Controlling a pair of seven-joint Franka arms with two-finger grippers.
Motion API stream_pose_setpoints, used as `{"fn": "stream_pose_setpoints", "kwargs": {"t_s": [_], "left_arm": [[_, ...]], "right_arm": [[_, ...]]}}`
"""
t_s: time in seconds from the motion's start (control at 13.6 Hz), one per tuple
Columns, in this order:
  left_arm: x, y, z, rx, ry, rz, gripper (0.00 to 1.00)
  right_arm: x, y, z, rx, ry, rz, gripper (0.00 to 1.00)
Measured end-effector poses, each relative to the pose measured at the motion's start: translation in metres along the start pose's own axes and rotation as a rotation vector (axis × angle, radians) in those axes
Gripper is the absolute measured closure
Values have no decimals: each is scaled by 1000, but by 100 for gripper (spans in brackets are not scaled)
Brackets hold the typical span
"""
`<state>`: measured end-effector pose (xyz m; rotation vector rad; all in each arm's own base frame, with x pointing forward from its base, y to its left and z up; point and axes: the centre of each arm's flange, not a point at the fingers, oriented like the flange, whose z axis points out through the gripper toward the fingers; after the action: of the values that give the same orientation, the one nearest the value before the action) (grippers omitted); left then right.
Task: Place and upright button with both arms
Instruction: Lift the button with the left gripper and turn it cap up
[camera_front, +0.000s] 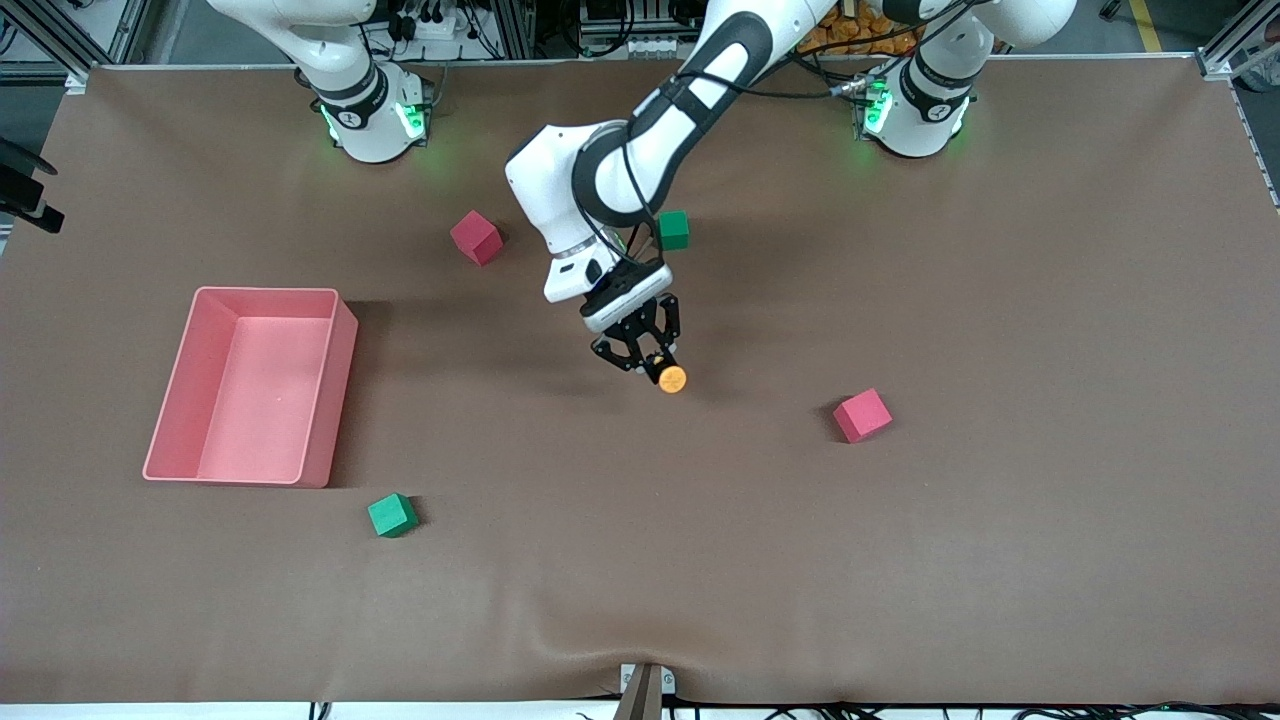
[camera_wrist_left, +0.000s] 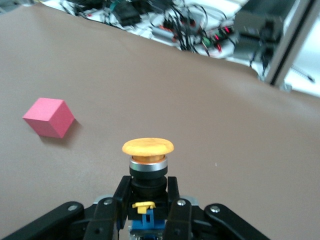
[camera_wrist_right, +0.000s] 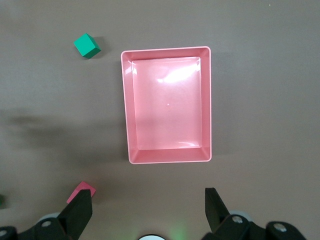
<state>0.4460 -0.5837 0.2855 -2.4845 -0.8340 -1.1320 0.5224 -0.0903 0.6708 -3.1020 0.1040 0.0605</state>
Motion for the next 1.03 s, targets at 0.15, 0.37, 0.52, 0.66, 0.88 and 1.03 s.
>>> {"fn": "stream_pose_setpoints", "kwargs": {"t_s": [0.15,0.37,0.52,0.66,0.88,1.03], "left_arm": [[-9,-5,-2,15,46,-58,67],[-58,-15,11,17,177,-61,67],[-103,-26,27,40,265,-12,67],[-133,-35,35,40,328,7,67],[-148,-40,33,32,377,25,67],[-159,-45,40,37,441,55,67]], "right_arm": [[0,0,0,0,0,0,0],[0,0,1,1,-3,0,0],[0,0,1,1,-3,0,0],[0,0,1,1,-3,0,0],[0,0,2,1,-4,-1,0],[0,0,2,1,-4,-1,0]]}}
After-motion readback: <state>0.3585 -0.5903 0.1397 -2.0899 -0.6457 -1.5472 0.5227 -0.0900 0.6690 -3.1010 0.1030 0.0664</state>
